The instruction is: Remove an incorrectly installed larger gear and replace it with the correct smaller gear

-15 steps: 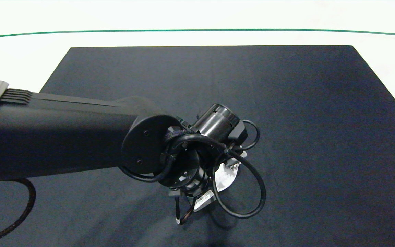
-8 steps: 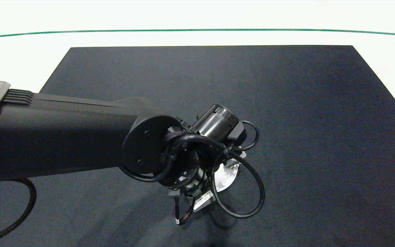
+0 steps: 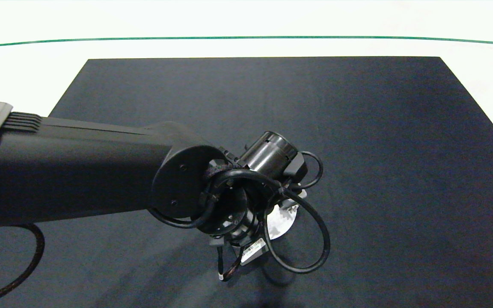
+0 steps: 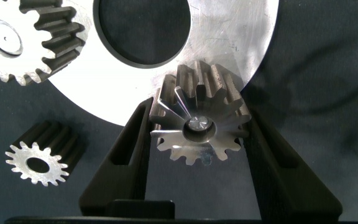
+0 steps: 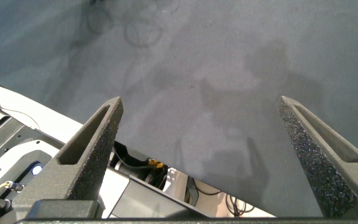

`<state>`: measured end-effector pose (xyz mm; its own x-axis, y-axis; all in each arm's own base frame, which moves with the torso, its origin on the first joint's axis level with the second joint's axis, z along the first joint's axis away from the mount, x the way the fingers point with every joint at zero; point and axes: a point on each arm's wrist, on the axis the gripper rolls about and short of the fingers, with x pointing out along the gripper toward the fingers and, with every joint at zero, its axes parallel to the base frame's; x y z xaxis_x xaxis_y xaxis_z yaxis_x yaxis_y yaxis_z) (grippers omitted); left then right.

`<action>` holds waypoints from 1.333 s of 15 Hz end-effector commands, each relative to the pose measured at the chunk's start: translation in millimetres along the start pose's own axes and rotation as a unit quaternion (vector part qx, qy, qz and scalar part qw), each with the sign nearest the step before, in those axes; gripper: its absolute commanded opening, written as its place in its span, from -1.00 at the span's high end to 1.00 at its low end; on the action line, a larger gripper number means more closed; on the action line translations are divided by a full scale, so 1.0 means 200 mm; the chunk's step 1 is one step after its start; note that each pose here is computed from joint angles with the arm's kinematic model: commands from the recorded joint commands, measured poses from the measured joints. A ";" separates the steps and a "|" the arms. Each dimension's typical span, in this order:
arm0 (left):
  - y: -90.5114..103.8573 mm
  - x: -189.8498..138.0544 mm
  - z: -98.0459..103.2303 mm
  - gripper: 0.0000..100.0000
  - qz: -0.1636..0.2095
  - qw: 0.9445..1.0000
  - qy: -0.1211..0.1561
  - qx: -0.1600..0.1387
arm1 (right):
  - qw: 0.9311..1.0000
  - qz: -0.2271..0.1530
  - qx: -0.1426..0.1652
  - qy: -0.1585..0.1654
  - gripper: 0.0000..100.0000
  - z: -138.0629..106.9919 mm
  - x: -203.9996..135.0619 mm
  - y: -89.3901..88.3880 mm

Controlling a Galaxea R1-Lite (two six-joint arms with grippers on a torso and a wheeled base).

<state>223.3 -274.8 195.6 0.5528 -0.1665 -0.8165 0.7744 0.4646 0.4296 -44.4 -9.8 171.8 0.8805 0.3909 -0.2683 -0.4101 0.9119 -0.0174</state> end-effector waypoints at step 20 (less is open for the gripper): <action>0.00 -0.05 0.03 0.44 0.003 1.000 -0.019 -0.006 | 1.000 0.007 -0.001 0.005 -1.00 0.00 0.01 0.00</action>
<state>221.0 -279.3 202.9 0.5650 -0.1919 -0.8025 0.7688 0.4756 0.4275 -43.3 -10.0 171.2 0.8740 0.4012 -0.2742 -0.4214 0.9067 -0.0165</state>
